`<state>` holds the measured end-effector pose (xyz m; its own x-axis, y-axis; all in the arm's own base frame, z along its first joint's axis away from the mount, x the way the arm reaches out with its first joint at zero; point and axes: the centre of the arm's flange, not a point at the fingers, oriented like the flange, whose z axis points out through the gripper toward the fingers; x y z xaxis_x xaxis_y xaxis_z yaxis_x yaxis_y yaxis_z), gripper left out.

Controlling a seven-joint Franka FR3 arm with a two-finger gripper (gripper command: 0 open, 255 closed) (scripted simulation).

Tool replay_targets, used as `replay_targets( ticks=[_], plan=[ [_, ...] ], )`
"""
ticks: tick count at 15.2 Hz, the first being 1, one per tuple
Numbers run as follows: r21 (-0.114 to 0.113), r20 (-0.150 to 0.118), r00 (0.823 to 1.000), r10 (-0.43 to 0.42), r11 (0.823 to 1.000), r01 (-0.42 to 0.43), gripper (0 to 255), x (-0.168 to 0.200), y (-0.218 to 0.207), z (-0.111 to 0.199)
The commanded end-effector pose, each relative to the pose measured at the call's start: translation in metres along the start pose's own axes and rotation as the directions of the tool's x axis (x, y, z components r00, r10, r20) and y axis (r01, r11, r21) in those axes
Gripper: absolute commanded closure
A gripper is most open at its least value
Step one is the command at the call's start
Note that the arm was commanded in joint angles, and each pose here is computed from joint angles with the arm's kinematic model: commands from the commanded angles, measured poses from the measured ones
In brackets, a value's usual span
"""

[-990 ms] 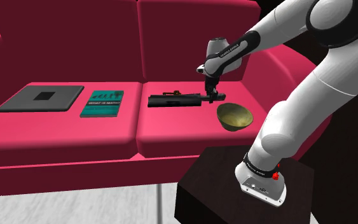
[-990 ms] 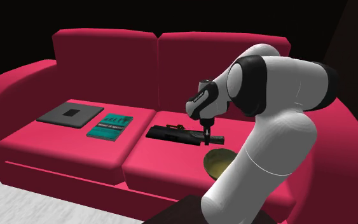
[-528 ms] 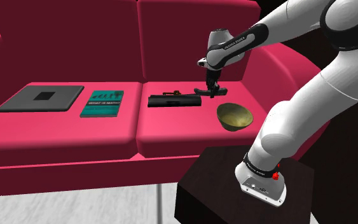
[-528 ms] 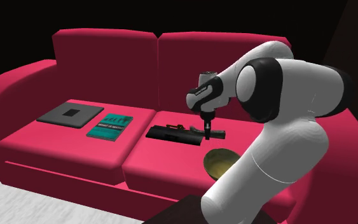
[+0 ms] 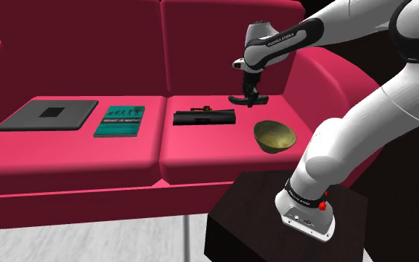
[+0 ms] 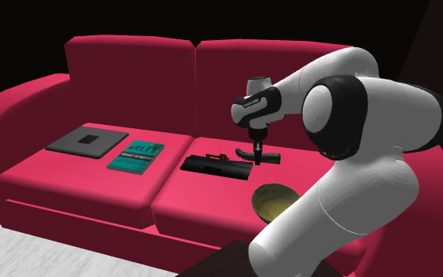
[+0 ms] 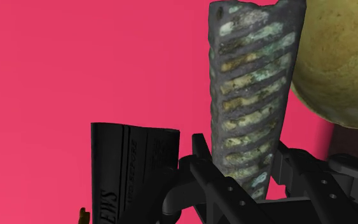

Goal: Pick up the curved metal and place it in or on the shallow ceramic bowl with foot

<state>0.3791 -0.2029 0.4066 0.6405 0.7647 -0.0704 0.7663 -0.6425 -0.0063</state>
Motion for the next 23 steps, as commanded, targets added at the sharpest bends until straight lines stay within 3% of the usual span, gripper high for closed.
replay_targets(
  ticks=[1,5,18,23],
  plan=[
    [0.000,0.000,1.000,0.000,1.000,0.000,255,-0.001,0.000,-0.011],
    [0.000,0.000,1.000,0.000,1.000,0.000,255,-0.002,0.000,-0.028],
    [0.000,0.000,1.000,0.000,1.000,0.000,255,-0.089,-0.158,-0.013],
    [0.000,0.000,1.000,0.000,1.000,0.000,255,-0.087,-0.158,0.013]
  ],
)
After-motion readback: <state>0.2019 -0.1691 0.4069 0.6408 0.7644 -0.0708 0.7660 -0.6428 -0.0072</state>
